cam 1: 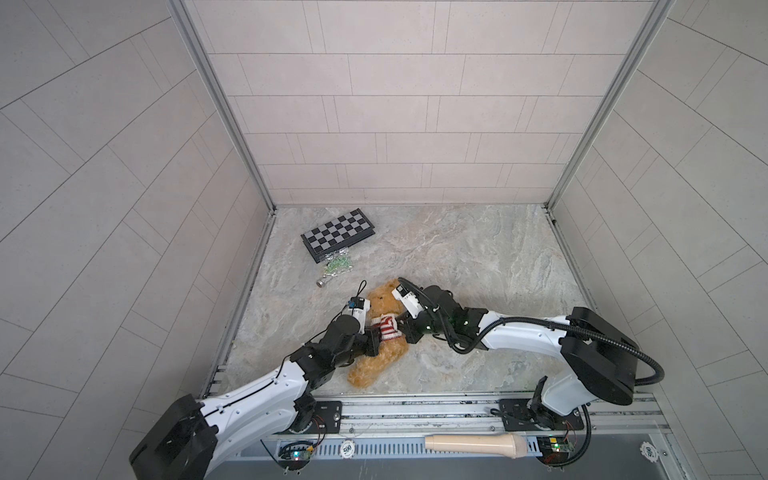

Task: Dress the teddy bear

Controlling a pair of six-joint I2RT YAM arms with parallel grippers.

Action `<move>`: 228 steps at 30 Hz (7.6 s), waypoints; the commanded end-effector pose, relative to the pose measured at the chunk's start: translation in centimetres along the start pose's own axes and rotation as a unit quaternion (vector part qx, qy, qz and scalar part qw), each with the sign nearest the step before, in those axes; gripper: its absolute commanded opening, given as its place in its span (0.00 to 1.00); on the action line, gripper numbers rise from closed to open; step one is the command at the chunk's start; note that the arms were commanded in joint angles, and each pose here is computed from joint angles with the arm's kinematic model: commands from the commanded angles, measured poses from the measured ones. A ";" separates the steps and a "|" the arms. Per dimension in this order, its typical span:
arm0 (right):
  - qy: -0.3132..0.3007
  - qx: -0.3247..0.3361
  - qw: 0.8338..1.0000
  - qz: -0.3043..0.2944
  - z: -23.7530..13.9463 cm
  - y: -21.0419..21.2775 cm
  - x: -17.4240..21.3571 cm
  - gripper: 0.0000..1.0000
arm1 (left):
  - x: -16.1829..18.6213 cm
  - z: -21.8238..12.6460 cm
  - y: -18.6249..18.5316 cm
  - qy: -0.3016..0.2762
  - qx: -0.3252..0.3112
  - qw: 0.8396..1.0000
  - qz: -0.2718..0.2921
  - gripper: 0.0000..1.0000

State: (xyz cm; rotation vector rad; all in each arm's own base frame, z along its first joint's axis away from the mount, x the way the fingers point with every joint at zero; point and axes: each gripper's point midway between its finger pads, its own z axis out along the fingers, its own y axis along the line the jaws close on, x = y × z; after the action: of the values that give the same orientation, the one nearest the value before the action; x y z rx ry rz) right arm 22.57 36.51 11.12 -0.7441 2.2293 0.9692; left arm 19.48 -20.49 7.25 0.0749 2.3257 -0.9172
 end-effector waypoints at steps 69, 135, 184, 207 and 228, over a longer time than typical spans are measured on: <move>-0.195 0.102 0.969 0.113 -12.2 -2.7 -2.2 0.00 | -4.2 2.0 -9.8 -0.064 0.041 0.997 -0.033 0.00; -0.019 0.027 0.977 -0.209 -10.6 1.9 3.6 0.27 | -2.0 0.3 -9.4 -0.017 0.100 0.993 -0.052 0.00; -0.031 0.188 0.963 -0.191 -11.1 -5.5 3.4 0.05 | -1.8 0.8 -9.9 -0.013 0.103 0.992 -0.071 0.00; -0.113 0.075 0.964 -0.229 -13.5 -1.0 2.7 0.09 | -2.4 -0.6 -4.5 -0.029 0.039 0.996 -0.072 0.00; -0.076 0.024 0.951 -0.298 -10.7 5.1 2.0 0.43 | -2.5 0.1 -7.8 -0.019 0.098 0.992 -0.073 0.00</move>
State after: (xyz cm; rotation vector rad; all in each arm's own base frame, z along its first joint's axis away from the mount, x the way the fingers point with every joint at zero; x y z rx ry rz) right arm 14.44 29.65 17.14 -1.1669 1.7691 0.6678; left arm 19.22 -25.34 12.06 -0.0458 2.2674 -1.1744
